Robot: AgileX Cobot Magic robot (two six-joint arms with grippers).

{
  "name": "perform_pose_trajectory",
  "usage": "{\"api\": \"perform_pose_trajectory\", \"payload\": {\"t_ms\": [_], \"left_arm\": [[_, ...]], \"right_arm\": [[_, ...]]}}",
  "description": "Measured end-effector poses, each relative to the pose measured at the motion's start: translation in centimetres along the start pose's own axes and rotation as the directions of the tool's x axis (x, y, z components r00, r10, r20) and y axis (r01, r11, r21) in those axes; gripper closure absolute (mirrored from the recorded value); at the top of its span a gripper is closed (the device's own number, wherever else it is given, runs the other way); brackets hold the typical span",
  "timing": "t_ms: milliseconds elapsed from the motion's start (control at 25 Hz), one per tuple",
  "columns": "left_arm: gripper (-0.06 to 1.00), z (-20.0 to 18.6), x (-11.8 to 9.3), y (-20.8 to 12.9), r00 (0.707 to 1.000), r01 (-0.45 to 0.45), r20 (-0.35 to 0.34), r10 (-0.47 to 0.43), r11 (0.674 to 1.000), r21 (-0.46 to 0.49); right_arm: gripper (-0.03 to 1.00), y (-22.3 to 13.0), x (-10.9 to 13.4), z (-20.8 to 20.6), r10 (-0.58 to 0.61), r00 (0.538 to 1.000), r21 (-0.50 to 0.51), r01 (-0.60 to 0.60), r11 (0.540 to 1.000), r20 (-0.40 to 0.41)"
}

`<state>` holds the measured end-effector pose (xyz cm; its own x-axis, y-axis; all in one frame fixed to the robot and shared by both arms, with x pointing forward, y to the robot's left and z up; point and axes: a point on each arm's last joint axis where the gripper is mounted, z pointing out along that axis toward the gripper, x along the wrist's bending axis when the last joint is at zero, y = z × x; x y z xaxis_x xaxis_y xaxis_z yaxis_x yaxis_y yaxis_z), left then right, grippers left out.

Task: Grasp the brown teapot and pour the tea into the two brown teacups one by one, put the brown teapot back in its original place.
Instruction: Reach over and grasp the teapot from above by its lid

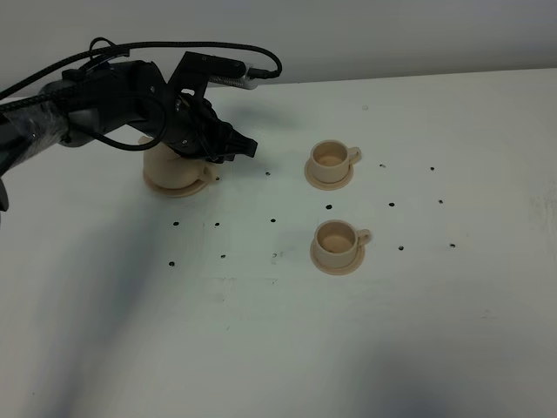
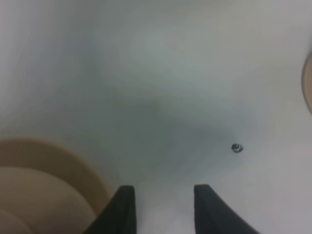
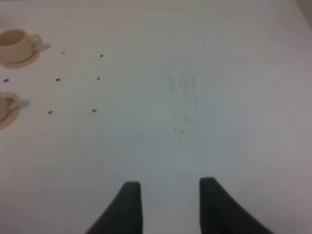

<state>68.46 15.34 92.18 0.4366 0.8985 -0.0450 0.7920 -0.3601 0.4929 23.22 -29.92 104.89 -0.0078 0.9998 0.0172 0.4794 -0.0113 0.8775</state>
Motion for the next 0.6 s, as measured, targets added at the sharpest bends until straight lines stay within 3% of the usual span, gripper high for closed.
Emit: {"api": "perform_pose_trajectory", "payload": {"t_ms": [240, 600], "left_arm": [[0.66, -0.07, 0.5, -0.43, 1.0, 0.008, 0.002, -0.008, 0.999, 0.04], [0.66, -0.29, 0.54, -0.2, 1.0, 0.015, 0.002, -0.015, 1.0, 0.022]], "right_arm": [[0.66, 0.0, 0.0, 0.0, 0.0, 1.0, 0.0, 0.0, 1.0, 0.0], [0.66, 0.0, 0.0, 0.0, 0.0, 1.0, 0.0, 0.0, 1.0, 0.0]]}}
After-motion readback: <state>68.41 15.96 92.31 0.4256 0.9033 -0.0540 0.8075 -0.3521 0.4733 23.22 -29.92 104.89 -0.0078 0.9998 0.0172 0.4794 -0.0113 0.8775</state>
